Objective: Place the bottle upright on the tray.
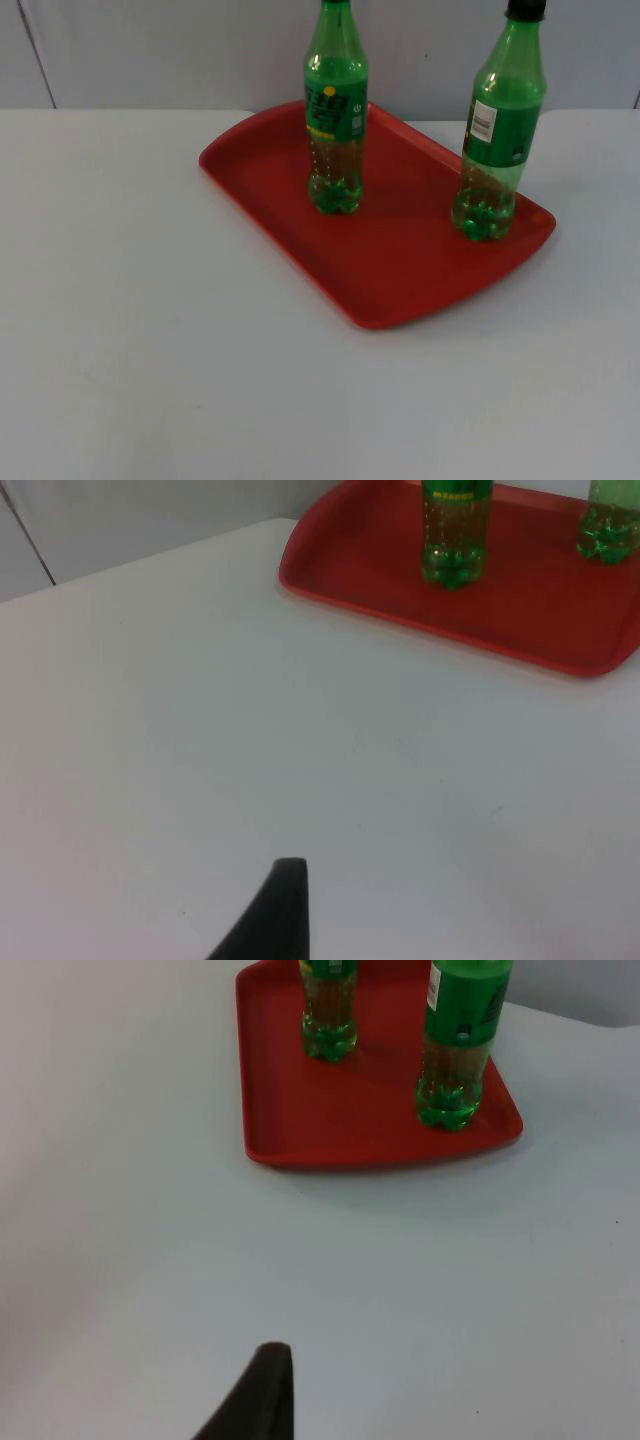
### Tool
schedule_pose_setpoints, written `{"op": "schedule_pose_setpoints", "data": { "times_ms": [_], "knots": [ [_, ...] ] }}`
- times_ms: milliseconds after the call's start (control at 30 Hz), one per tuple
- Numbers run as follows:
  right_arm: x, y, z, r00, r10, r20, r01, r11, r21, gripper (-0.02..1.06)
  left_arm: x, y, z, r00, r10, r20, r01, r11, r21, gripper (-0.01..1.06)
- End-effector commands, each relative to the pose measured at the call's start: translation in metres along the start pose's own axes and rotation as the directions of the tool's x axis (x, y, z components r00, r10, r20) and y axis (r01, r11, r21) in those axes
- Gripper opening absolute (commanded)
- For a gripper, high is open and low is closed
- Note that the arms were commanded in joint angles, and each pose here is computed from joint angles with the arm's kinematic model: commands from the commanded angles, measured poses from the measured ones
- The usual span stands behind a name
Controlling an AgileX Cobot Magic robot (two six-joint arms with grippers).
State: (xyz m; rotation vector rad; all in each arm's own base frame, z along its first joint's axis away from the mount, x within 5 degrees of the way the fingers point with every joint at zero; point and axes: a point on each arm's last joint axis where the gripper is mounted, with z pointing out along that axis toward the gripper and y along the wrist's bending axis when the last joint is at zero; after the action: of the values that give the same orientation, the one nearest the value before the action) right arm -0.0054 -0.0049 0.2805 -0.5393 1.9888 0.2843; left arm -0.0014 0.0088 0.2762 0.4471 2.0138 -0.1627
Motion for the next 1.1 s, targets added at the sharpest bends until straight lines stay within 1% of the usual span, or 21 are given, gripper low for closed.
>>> {"op": "schedule_pose_setpoints", "data": {
  "times_ms": [0,267,333,433,467,533,667,700,833,867,900,967,1000,1033,1067],
  "knots": [
    [0.0005,0.0004,0.0000,1.000,0.007,0.002,-0.007,1.000,0.001,1.05,0.0005,0.0004,0.0004,1.000,0.006,0.005,-0.006,1.000,0.002,1.05],
    [0.0005,0.0004,0.0000,1.000,0.007,0.002,-0.007,1.000,0.001,1.05,0.0005,0.0004,0.0004,1.000,0.006,0.005,-0.006,1.000,0.002,1.05],
    [0.0005,0.0006,0.0000,1.000,0.014,0.002,-0.014,1.000,0.015,1.05,0.0005,0.0004,0.0004,1.000,0.006,0.005,-0.006,1.000,0.002,1.05],
    [0.0006,0.0010,-0.0001,0.999,0.040,0.001,-0.040,0.997,0.065,1.05,0.0005,0.0004,0.0004,1.000,0.006,0.005,-0.006,1.000,0.002,1.05],
    [0.0006,0.0010,-0.0001,0.999,0.040,0.001,-0.040,0.997,0.065,1.05,0.0005,0.0004,0.0004,1.000,0.006,0.005,-0.006,1.000,0.002,1.05],
    [0.0006,0.0013,-0.0001,0.998,0.062,0.002,-0.062,0.992,0.107,1.05,0.0005,0.0004,0.0004,1.000,0.006,0.005,-0.006,1.000,0.002,1.05],
    [0.0005,0.0021,-0.0001,0.994,0.109,0.006,-0.108,0.974,0.198,1.05,0.0005,0.0004,0.0004,1.000,0.006,0.005,-0.006,1.000,0.002,1.05],
    [0.0005,0.0021,-0.0001,0.994,0.109,0.006,-0.108,0.974,0.198,1.05,0.0005,0.0004,0.0004,1.000,0.006,0.005,-0.006,1.000,0.002,1.05],
    [0.0005,0.0029,0.0000,0.987,0.157,0.016,-0.155,0.944,0.290,1.05,0.0005,0.0004,0.0004,1.000,0.006,0.005,-0.006,1.000,0.002,1.05],
    [0.0005,0.0029,0.0000,0.987,0.157,0.016,-0.155,0.944,0.290,1.05,0.0005,0.0004,0.0004,1.000,0.006,0.005,-0.006,1.000,0.002,1.05],
    [0.0004,0.0031,0.0000,0.985,0.171,0.019,-0.169,0.933,0.317,1.05,0.0005,0.0004,0.0004,1.000,0.006,0.005,-0.006,1.000,0.002,1.05],
    [0.0004,0.0034,0.0001,0.982,0.186,0.024,-0.183,0.920,0.346,1.05,0.0005,0.0004,0.0004,1.000,0.006,0.005,-0.006,1.000,0.002,1.05],
    [0.0004,0.0036,0.0001,0.980,0.199,0.028,-0.195,0.908,0.371,1.05,0.0005,0.0004,0.0004,1.000,0.006,0.005,-0.006,1.000,0.002,1.05],
    [0.0004,0.0037,0.0001,0.978,0.206,0.030,-0.202,0.901,0.383,1.05,0.0005,0.0004,0.0004,1.000,0.006,0.005,-0.006,1.000,0.002,1.05],
    [0.0004,0.0037,0.0001,0.978,0.206,0.030,-0.202,0.901,0.383,1.05,0.0005,0.0004,0.0004,1.000,0.006,0.005,-0.006,1.000,0.002,1.05]
  ]
}}
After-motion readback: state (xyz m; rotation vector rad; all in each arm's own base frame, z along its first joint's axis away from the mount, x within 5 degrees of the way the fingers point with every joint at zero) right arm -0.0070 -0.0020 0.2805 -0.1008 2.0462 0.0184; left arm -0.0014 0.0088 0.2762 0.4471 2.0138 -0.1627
